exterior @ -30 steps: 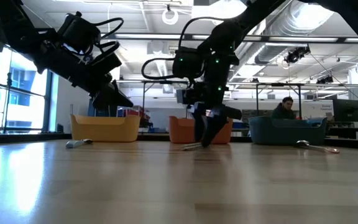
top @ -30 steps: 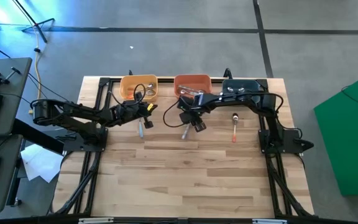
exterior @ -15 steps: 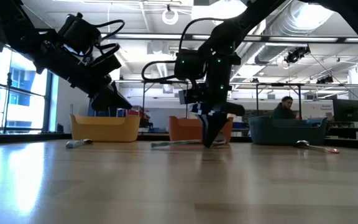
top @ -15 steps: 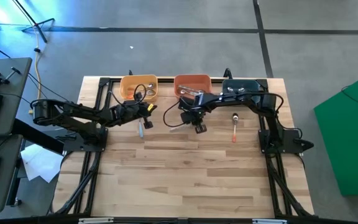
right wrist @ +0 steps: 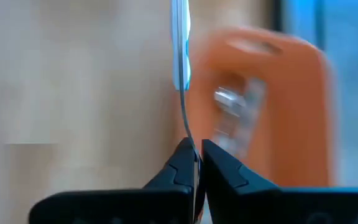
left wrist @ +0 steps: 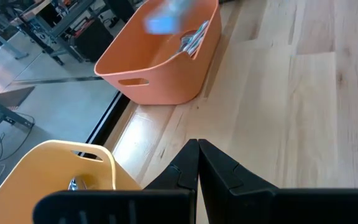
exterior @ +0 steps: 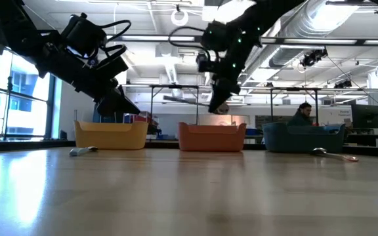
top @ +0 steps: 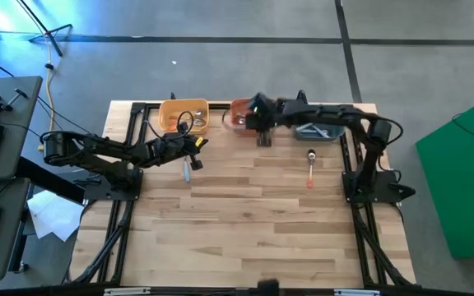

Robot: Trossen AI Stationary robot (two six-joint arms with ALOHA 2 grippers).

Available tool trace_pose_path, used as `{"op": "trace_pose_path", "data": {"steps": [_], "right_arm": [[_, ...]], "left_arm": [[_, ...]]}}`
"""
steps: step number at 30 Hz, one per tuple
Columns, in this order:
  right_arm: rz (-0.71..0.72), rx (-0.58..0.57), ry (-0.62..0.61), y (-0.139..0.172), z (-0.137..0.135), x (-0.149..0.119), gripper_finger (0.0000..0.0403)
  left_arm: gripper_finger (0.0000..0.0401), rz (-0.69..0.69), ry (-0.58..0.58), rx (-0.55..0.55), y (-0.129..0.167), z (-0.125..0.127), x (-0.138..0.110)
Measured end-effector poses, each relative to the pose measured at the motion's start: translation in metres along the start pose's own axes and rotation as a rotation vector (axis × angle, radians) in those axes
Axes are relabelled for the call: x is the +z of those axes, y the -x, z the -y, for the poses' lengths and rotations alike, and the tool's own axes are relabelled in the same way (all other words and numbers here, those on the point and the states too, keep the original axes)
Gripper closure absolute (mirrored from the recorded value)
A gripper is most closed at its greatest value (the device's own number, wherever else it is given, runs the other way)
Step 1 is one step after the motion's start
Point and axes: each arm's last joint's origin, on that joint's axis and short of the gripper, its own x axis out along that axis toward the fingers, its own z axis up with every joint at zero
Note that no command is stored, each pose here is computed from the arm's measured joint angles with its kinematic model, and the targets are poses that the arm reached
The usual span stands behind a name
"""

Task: Sort silverware by color (type)
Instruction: Put the white spoon into the orange bin

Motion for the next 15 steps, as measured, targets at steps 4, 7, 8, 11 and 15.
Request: {"op": "trace_pose_path", "data": {"steps": [4,7,8,11,15], "right_arm": [[-0.001,-0.056,-0.098,-0.007,0.037,-0.021,0.0399],[-0.043,-0.039,-0.157,-0.023,0.053,-0.040,0.0399],[-0.050,-0.035,-0.170,-0.027,0.057,-0.045,0.0399],[-0.071,-0.034,-0.196,-0.042,0.065,-0.055,0.0399],[-0.069,-0.023,-0.210,-0.054,0.068,-0.061,0.0398]], "left_arm": [[0.0401,0.005,0.004,-0.001,0.000,0.000,0.000],[0.0400,0.009,0.008,-0.012,0.000,0.000,0.001],[0.0400,0.011,0.008,-0.016,0.000,0.000,0.001],[0.0401,0.015,0.005,-0.015,0.000,0.000,0.001],[0.0400,0.013,0.008,-0.016,0.000,0.000,0.001]]}}
